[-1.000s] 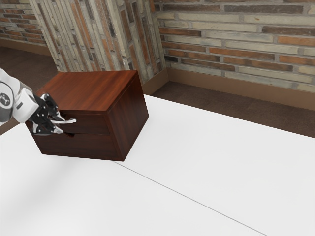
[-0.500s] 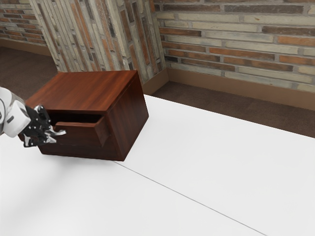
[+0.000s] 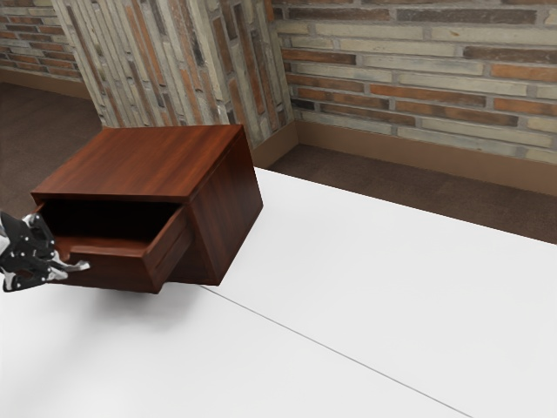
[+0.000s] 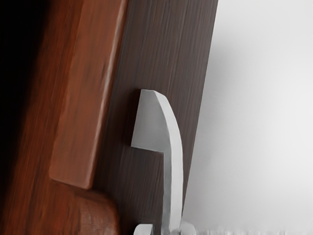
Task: Pull the drawer handle with one arm to open the drawer
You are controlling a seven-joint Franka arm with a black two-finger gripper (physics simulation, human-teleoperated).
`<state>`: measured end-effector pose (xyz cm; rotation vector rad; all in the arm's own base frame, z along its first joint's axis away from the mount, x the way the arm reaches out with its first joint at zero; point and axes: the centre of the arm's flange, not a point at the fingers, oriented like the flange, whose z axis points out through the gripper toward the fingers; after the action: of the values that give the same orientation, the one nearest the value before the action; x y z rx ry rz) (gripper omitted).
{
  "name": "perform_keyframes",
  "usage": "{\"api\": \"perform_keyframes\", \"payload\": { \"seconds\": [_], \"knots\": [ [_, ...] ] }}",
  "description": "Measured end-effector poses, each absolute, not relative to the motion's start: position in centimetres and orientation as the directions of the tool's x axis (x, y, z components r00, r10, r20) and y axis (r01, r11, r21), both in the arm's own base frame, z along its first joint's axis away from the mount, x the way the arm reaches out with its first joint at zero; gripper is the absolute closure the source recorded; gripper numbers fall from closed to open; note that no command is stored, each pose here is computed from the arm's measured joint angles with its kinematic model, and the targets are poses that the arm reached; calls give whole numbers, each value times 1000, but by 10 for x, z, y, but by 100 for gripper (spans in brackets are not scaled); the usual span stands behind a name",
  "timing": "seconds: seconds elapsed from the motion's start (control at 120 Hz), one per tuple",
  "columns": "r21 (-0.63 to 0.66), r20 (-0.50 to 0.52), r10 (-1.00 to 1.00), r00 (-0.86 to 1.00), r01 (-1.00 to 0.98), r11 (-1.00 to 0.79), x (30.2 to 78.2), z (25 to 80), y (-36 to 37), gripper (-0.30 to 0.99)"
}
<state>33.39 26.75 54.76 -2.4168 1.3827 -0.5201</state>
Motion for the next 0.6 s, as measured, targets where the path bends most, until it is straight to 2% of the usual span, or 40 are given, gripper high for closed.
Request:
{"api": "perform_keyframes", "payload": {
  "seconds": [0.092,0.342,0.408,0.5,0.6],
  "knots": [
    [-420,147,-873,465,-770,-480,327,549,268,78],
    [-365,133,-898,420,-822,-438,325,554,245,62],
    [-355,131,-897,422,-825,-439,318,557,243,68],
    [-336,132,-896,423,-831,-442,310,557,241,71],
    [-316,135,-895,425,-838,-445,304,553,237,62]
  ]
}}
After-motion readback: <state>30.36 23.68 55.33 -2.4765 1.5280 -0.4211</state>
